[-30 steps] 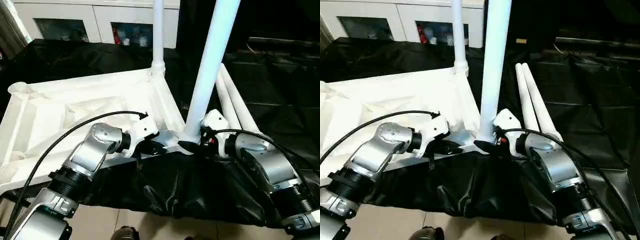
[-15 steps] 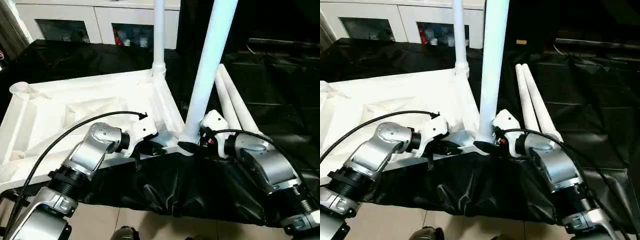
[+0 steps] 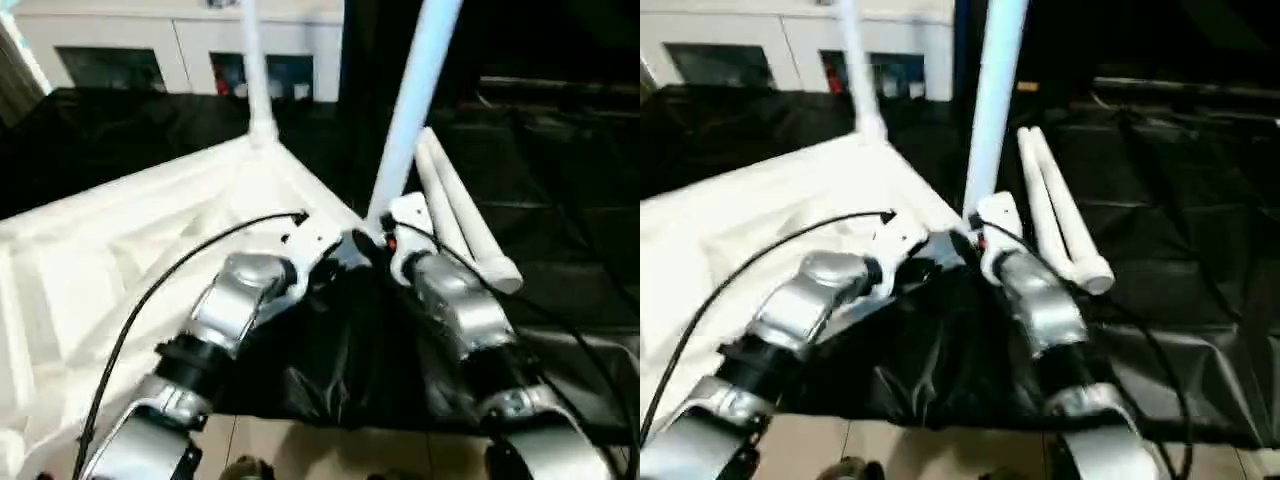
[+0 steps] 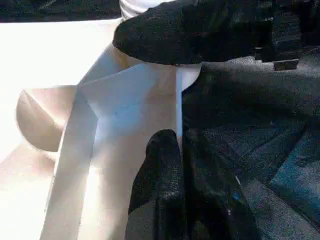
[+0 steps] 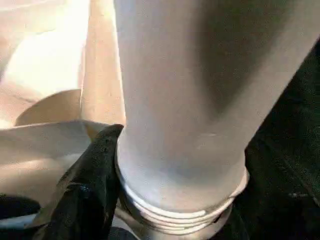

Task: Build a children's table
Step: Rotate leg to tighten

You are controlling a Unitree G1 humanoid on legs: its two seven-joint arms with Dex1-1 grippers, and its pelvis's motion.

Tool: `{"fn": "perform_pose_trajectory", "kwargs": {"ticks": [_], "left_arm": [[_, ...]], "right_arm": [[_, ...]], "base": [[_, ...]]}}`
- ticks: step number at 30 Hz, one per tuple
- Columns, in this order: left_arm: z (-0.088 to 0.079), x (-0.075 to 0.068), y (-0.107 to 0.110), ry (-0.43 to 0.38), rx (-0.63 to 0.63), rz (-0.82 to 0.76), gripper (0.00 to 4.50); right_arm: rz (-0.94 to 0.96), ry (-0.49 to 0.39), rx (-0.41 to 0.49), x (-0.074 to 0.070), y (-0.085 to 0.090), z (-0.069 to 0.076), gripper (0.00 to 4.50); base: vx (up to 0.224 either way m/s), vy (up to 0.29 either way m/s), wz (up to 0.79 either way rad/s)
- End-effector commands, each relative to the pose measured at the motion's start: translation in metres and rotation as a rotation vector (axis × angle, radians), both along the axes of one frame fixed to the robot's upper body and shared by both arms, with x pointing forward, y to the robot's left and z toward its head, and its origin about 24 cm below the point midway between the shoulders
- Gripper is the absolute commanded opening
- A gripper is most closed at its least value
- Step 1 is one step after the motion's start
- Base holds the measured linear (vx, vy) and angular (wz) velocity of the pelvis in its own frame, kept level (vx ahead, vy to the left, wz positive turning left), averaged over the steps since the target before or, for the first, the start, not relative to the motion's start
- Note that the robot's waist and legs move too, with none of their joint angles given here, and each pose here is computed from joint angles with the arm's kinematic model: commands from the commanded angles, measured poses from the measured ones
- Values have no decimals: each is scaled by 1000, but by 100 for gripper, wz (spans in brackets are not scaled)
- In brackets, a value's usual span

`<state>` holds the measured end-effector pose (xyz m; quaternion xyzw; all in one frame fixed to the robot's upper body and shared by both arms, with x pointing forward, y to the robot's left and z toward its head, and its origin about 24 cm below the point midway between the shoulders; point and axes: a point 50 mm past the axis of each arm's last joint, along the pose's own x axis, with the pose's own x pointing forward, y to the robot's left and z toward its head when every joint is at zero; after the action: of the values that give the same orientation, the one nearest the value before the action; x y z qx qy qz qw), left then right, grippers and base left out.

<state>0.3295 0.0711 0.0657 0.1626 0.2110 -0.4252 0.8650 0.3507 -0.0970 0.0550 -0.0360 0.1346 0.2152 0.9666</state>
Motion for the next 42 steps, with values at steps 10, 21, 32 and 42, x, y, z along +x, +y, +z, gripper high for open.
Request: {"fn": "perform_pose_trajectory", "kwargs": {"ticks": [10, 21, 32, 42], "left_arm": [[9, -11, -13, -32, -79, -178, 0], [12, -20, 11, 5, -68, -413, 0], [10, -23, 19, 53, -27, -528, 0], [8, -20, 21, 56, -39, -500, 0]], "right_arm": [[249, -10, 27, -9, 13, 3, 400], [545, 0, -87, -33, -32, 9, 400], [655, 24, -99, -42, -36, 14, 310], [645, 47, -71, -45, -28, 7, 273]], "base": [[0, 0, 0], [0, 0, 0], [0, 0, 0], [0, 0, 0]]}}
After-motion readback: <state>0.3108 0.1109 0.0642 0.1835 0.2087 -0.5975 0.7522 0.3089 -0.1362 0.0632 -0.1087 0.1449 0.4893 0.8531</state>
